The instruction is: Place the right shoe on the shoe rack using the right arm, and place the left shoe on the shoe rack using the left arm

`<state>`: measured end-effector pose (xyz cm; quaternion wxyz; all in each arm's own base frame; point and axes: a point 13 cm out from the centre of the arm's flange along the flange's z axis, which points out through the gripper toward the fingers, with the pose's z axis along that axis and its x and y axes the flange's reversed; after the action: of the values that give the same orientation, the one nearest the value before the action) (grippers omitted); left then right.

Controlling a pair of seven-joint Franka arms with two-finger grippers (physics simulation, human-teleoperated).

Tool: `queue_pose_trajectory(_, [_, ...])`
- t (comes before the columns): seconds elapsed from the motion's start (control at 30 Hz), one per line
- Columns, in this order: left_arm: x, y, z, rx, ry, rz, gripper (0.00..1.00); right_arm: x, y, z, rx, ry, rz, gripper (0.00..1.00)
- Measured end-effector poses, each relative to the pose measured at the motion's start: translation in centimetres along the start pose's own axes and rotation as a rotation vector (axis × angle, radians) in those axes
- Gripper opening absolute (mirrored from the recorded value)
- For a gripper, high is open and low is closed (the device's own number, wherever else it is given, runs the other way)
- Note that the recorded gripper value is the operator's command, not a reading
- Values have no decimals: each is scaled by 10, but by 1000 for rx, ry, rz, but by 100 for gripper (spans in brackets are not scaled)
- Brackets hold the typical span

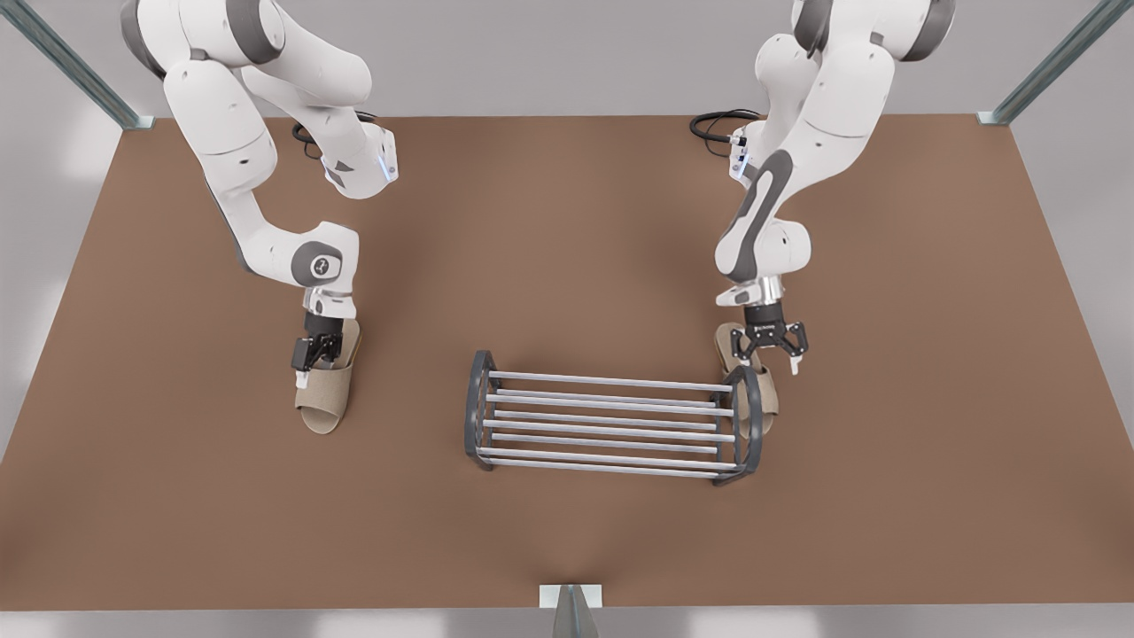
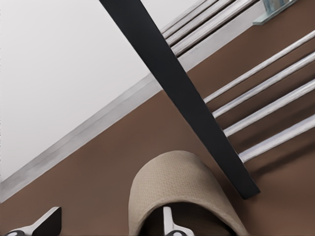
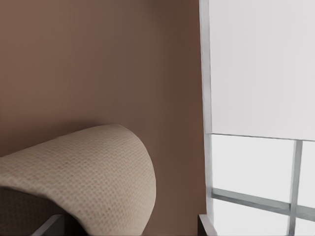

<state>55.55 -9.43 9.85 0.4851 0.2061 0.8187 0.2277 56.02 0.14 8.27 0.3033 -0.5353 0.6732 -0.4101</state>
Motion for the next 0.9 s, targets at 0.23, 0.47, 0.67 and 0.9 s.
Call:
queue_pose_trajectory(0.23, [-5, 9, 17, -28, -8, 30, 100, 3, -2, 5, 9, -1, 12, 84])
queue_pose_trajectory(0.47, [6, 5, 21, -29, 4, 62, 100, 3, -1, 7, 18, -1, 21, 78])
queue_pose_trajectory(0.67, [-1, 9, 40, -51, -8, 72, 100, 4, -4, 11, 30, 2, 28, 66])
queue_pose_trajectory(0.9, [-5, 8, 54, -60, -15, 86, 81, 4, -11, 12, 51, -4, 27, 49])
